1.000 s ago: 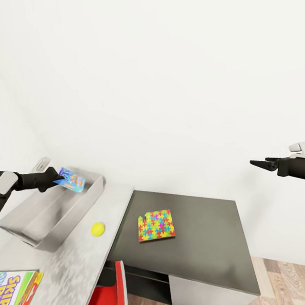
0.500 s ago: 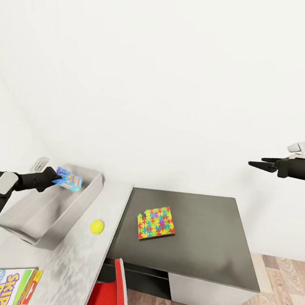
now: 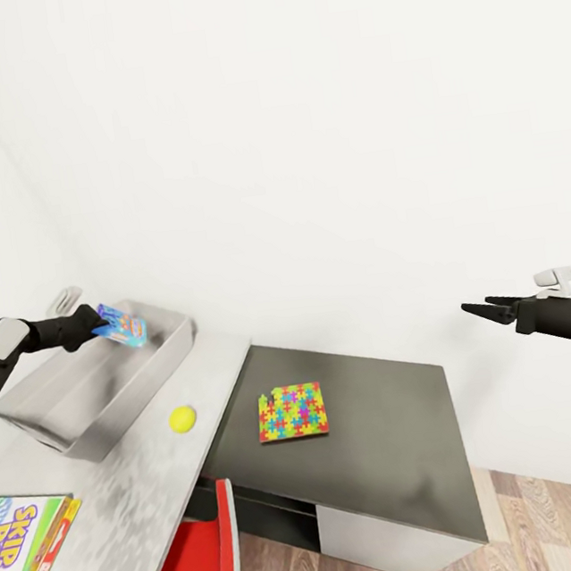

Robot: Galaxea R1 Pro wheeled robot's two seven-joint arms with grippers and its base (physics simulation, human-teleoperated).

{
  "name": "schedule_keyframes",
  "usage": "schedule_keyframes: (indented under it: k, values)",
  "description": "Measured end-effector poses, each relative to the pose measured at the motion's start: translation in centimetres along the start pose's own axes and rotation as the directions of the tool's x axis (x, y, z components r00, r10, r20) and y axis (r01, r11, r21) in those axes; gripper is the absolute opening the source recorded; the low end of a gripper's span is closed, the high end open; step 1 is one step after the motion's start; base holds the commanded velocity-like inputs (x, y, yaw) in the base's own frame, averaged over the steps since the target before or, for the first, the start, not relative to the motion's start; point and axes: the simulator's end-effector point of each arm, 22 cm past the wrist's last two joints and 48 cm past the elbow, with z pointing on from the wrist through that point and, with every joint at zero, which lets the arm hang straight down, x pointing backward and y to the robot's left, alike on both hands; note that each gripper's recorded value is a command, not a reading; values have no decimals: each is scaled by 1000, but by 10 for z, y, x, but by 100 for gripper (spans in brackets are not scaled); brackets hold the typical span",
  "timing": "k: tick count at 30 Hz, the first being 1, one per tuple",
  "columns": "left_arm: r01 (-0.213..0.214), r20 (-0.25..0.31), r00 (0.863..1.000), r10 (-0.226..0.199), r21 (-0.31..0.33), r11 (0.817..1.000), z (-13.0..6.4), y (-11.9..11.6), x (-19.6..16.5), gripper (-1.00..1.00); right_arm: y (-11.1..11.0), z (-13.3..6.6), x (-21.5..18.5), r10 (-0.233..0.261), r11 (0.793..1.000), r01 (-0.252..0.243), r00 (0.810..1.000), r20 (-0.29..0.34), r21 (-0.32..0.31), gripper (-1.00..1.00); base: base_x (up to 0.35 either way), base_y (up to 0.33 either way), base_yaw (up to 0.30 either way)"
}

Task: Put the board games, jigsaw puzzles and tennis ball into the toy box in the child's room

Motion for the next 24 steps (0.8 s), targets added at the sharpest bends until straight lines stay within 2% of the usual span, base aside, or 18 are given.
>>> schedule_keyframes:
  k: [9, 11, 17, 24]
  values:
    - [15, 49, 999, -15, -10, 1000, 9, 7, -5, -100, -4, 5, 6, 7, 1000, -7, 1000, -13, 2, 100, 0, 0, 92]
    - [16, 45, 999, -15, -9, 1000, 13, 6, -2, -100, -5, 6, 8, 9, 1000, -9, 1000, -16, 2, 100, 0, 0, 99]
    - [12, 5, 1000, -13, 31, 999, 33, -23, 22, -100, -7, 7, 11, 13, 1000, -13, 1000, -20, 3, 100, 0, 0, 70]
    - [7, -5, 1000, -7, 35, 999, 36, -28, 27, -100, -9, 6, 10, 18, 1000, -17, 1000, -15, 7, 100, 0, 0, 9]
